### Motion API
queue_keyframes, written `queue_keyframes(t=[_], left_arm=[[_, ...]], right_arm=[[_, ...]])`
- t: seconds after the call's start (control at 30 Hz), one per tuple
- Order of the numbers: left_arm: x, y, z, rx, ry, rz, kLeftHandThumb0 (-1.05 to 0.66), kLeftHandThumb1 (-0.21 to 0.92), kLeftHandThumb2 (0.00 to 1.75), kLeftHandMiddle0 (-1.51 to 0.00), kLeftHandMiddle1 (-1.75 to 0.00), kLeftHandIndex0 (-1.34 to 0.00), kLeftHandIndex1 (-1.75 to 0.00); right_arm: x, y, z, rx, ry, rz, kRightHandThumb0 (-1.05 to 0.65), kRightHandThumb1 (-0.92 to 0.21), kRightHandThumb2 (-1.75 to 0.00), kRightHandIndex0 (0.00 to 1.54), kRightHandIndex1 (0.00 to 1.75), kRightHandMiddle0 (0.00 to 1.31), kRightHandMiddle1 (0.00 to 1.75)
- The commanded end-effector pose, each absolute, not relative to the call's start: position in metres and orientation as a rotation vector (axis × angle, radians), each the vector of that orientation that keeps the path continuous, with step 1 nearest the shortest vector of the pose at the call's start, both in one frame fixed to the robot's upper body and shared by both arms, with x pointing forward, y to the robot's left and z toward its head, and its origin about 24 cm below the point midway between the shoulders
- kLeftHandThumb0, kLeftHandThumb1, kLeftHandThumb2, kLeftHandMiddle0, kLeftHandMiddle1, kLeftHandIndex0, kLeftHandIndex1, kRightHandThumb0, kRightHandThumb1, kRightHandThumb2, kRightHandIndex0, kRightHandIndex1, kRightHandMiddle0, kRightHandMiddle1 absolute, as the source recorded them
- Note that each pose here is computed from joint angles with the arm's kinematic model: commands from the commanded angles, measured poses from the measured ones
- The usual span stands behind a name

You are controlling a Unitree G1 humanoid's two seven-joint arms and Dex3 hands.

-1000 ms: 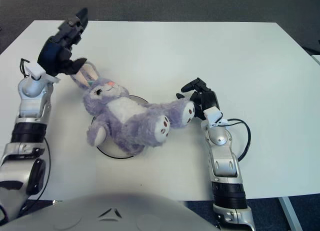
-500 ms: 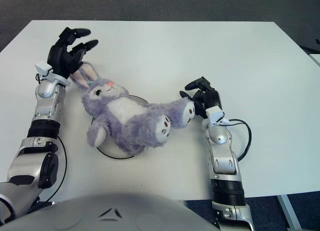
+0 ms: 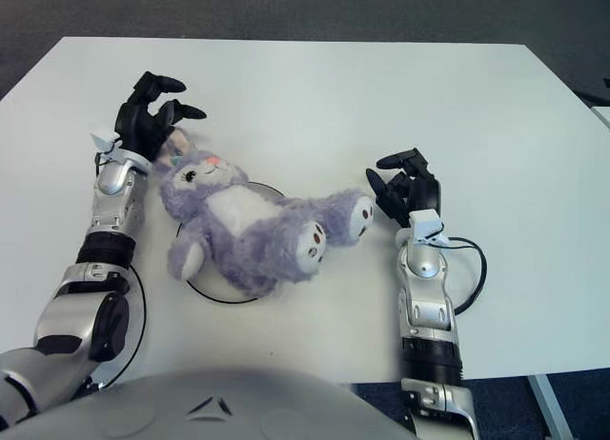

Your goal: Put the doll into the plate.

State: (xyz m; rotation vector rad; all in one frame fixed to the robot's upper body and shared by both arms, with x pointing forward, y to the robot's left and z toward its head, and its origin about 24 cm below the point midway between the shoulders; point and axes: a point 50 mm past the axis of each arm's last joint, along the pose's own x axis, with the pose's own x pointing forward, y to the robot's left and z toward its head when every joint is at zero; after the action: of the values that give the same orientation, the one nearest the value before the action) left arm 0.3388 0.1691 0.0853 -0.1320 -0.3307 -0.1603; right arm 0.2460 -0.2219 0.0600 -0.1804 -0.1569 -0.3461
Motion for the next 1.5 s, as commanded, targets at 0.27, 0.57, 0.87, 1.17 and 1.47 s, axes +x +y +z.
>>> queue_keyframes(t=[0.27,0.57,0.87,1.17,1.47], left_arm=[[0.344,0.157,0.078,-0.139,-0.302,-0.126,-0.35,0.92,0.33,-0.78,-1.54,-0.4,-1.54],[0.35,0.154,0.058,-0.185,-0.206,-0.11,-0.35,0.92,0.35,-0.8,-1.52,-0.38,-1.56],[0.351,0.152,0.05,-0.214,-0.18,-0.113,-0.35,0.92,0.37,-0.81,-1.52,-0.36,-1.59],[0.347,0.149,0.043,-0.229,-0.174,-0.127,-0.35,0.92,0.38,-0.8,-1.55,-0.35,-1.59],[0.346,0.149,0.04,-0.234,-0.171,-0.127,-0.35,0.92,0.38,-0.79,-1.56,-0.35,-1.6]], right_arm=[[0.244,-0.224,0.047,-0.15,-0.097,-0.369,-0.36,-0.92,-0.32,0.76,1.75,0.41,1.54],[0.246,-0.227,0.048,-0.142,-0.099,-0.386,-0.36,-0.92,-0.34,0.77,1.75,0.39,1.56],[0.248,-0.231,0.047,-0.129,-0.097,-0.398,-0.36,-0.87,-0.48,0.79,1.75,0.35,1.63],[0.251,-0.238,0.041,-0.113,-0.093,-0.42,-0.36,-0.82,-0.6,0.8,1.75,0.32,1.69],[0.252,-0.24,0.035,-0.109,-0.087,-0.426,-0.36,-0.81,-0.61,0.81,1.75,0.32,1.7]])
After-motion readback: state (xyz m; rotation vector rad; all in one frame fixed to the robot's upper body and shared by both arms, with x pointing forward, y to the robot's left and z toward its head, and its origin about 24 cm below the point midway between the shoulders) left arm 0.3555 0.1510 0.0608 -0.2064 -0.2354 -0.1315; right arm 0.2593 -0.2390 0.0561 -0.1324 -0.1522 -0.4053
